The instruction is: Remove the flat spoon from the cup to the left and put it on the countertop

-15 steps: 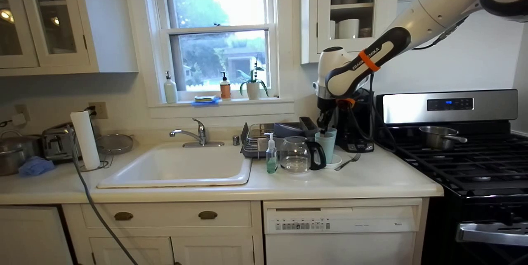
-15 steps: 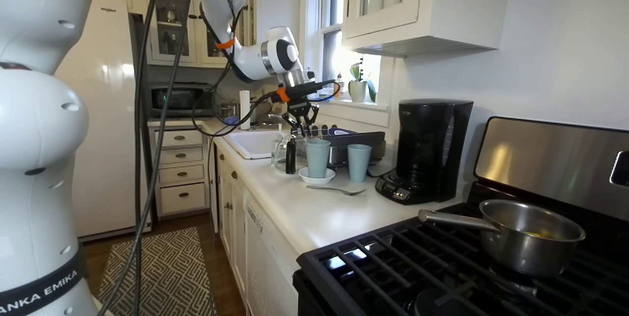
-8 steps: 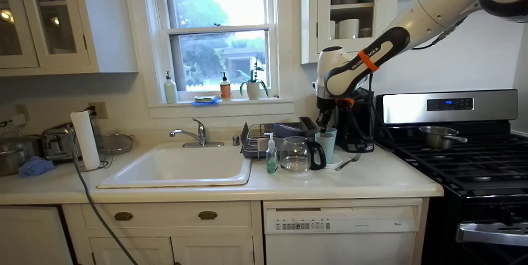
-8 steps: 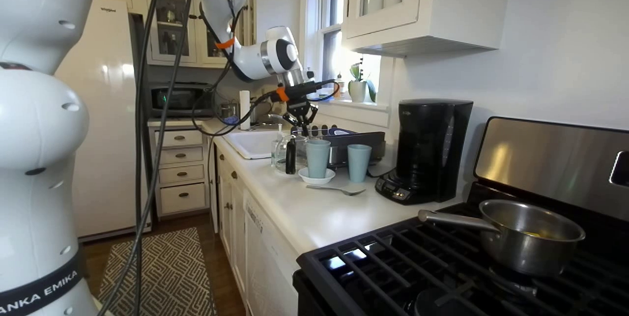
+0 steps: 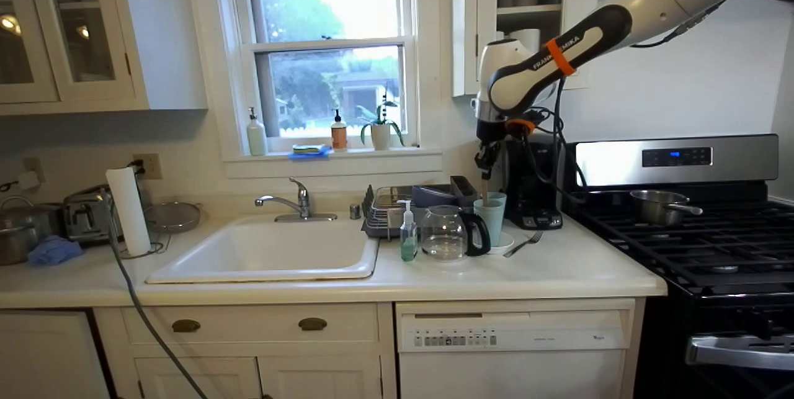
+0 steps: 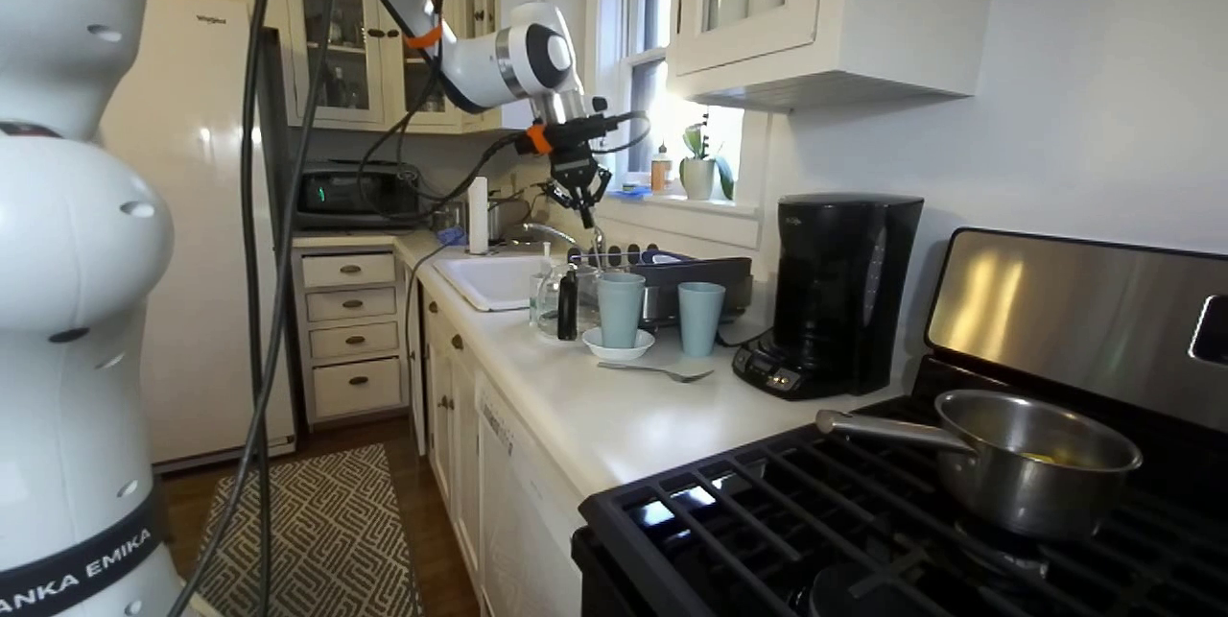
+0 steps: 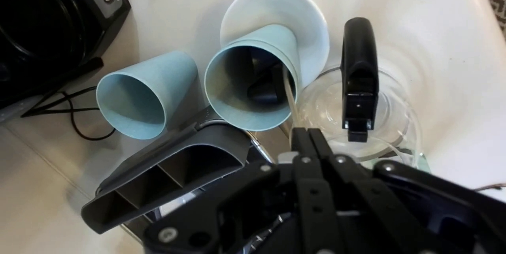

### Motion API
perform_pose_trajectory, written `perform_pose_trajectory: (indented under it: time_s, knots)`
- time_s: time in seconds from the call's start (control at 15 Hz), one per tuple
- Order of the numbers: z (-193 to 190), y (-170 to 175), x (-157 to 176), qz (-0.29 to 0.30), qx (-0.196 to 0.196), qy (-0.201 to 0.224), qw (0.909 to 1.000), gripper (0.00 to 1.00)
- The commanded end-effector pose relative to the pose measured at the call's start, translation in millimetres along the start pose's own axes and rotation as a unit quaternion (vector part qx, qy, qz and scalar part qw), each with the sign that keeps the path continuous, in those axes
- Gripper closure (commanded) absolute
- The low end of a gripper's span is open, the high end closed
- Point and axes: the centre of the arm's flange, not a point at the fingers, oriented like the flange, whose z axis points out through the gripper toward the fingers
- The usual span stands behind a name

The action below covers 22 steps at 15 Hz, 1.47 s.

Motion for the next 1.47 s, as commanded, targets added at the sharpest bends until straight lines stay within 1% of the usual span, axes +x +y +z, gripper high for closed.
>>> perform_pose_trajectory:
  time_s: [0.0,0.13,0.2,0.27,0.33,0.4,0.53,0.73,0.87,1.07,1.2,1.33,1.4]
  knots:
    - [-46,3,-7,0.027,0.009,0.005,0.9996,0.99]
    - [-68,8,-14,0.039,-0.006,0.014,0.9991,0.99]
    - [-81,9,-18,0.045,-0.007,0.026,0.9986,0.99]
    - [-92,11,-20,0.053,-0.016,0.032,0.9980,0.99]
    - [-102,12,-23,0.057,-0.015,0.035,0.9977,0.99]
    - [-112,11,-27,0.063,-0.030,0.036,0.9969,0.99]
    - [-127,10,-33,0.070,-0.072,0.032,0.9944,0.99]
    - [-135,4,-49,0.090,-0.166,0.029,0.9817,0.99]
    - [-122,-3,-63,0.096,-0.220,0.018,0.9706,0.99]
    - [-86,-23,-84,0.096,-0.296,-0.019,0.9502,0.99]
    - [-60,-36,-97,0.097,-0.348,-0.038,0.9318,0.99]
    - [-33,-48,-111,0.107,-0.398,-0.050,0.9099,0.99]
    - [-20,-52,-118,0.108,-0.417,-0.059,0.9004,0.99]
